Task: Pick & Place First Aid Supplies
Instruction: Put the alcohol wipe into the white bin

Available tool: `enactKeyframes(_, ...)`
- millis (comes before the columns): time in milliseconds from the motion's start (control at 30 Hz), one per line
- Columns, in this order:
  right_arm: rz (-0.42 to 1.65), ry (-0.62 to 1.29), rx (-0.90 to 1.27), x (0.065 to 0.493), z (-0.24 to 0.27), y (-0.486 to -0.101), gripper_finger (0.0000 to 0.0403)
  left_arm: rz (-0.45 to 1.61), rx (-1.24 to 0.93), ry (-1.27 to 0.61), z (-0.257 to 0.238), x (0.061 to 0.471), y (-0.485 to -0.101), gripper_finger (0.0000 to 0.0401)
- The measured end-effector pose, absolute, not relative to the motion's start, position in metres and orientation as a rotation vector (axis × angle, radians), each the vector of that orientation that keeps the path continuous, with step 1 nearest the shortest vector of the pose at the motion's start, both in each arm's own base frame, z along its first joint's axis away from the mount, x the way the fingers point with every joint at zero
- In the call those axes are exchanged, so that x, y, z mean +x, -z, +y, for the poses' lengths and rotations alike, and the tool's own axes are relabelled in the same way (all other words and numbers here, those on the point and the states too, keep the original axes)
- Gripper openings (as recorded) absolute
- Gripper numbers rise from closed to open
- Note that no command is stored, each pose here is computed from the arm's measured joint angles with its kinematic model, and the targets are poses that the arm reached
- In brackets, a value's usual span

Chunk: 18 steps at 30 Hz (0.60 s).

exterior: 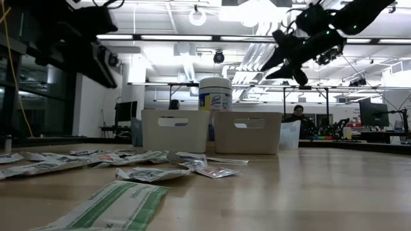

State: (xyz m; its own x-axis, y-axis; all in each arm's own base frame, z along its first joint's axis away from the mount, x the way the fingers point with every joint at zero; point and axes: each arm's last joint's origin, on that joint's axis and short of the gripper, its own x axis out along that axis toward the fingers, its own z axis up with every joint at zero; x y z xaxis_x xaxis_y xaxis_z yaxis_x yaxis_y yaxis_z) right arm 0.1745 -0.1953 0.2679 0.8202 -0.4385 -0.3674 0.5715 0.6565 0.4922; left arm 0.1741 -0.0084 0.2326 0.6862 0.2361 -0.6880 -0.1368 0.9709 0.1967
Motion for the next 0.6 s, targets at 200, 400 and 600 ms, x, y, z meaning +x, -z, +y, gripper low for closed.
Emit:
enactKeyframes(200,0.181,0.495,0.582,0.167,-0.181,-0.286,0.0162,0.944,0.103,-0.102,-0.011,0.172,-0.219,0.0122)
enactKeyframes(400,0.146,0.356,0.560,0.163,-0.164,-0.301,0.0159,1.059,0.069,-0.076,-0.014,0.182,-0.202,0.0122)
enactKeyframes(600,0.118,0.271,0.511,0.160,-0.141,-0.316,0.0158,1.132,-0.043,-0.122,-0.015,0.189,-0.189,0.0122)
